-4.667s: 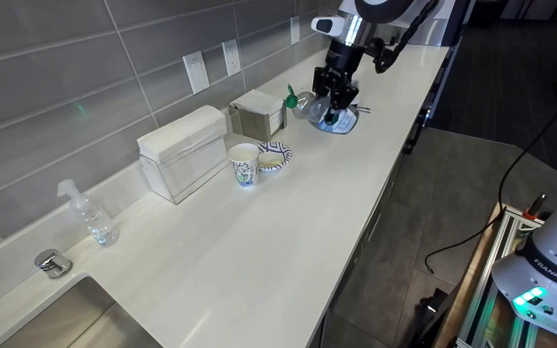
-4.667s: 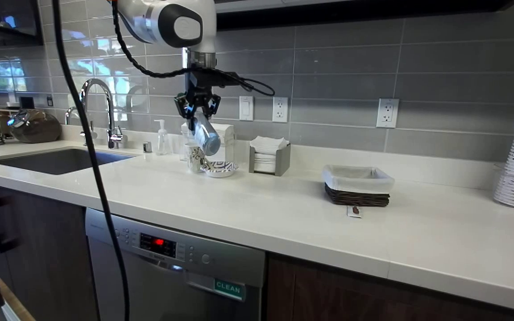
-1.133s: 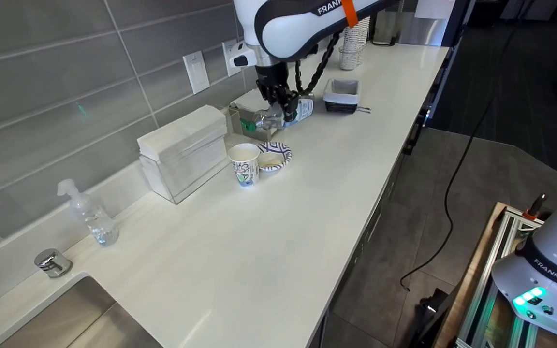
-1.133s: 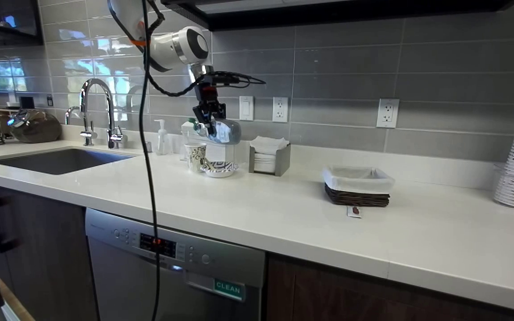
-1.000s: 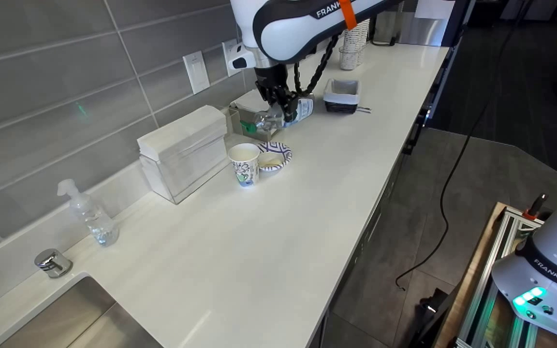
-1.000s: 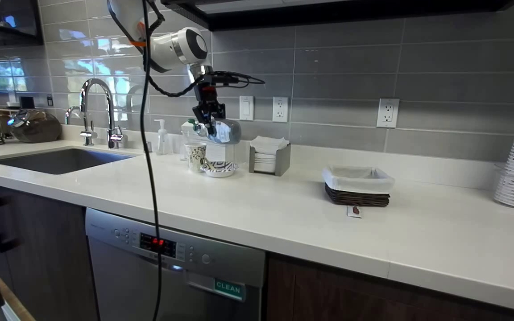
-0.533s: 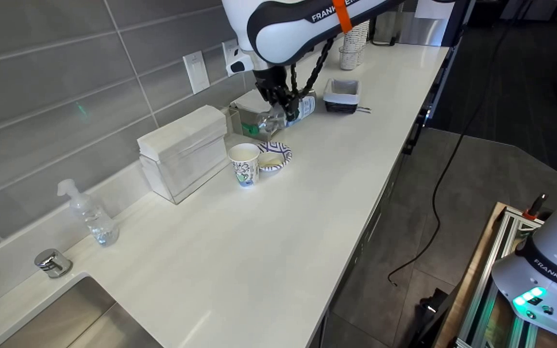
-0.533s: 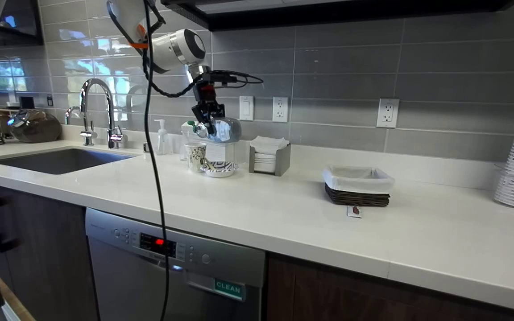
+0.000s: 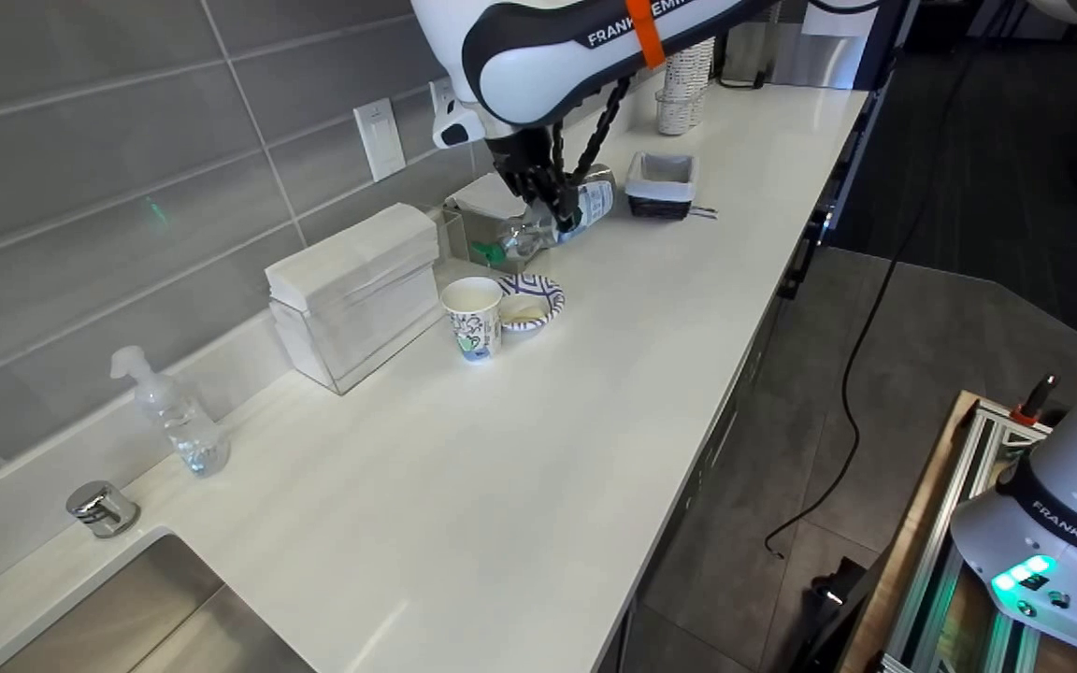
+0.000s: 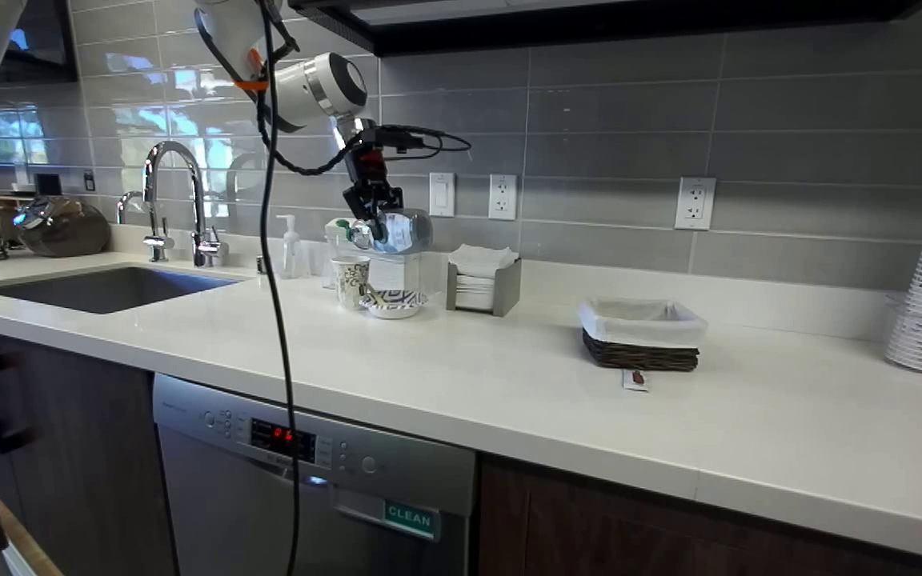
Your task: Pour some contents from the bottle into the cup
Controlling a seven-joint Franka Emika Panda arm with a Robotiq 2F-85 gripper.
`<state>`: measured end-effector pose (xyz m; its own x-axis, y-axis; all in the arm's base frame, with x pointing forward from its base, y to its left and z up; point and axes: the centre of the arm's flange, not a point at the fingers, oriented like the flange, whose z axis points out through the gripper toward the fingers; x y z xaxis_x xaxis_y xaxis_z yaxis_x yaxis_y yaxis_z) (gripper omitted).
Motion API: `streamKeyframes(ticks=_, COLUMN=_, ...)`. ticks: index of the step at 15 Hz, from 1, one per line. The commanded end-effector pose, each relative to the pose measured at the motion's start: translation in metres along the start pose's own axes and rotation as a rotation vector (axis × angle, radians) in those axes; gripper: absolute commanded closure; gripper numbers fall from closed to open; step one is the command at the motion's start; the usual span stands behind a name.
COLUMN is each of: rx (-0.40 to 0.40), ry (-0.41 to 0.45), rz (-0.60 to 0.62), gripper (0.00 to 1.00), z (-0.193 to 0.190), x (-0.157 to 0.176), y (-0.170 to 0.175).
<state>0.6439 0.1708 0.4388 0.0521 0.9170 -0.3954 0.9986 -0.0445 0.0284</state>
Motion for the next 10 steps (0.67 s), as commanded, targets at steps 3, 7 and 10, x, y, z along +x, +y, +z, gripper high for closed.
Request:
streamKeyframes(ticks=3, rx=-0.016, ry=0.013, rz=0.018, gripper=0.77, z=-0.005, x=0.006, y=0.015)
streamKeyframes(ticks=7, rx=-0.001, ry=0.044, rz=0.017, gripper=0.77, z=0.002, x=0.006, y=0.017)
streamKeyframes(ticks=10, rx=0.008, ry=0.016, rz=0.014, gripper=0.77, z=0.005, x=0.007, y=0.019)
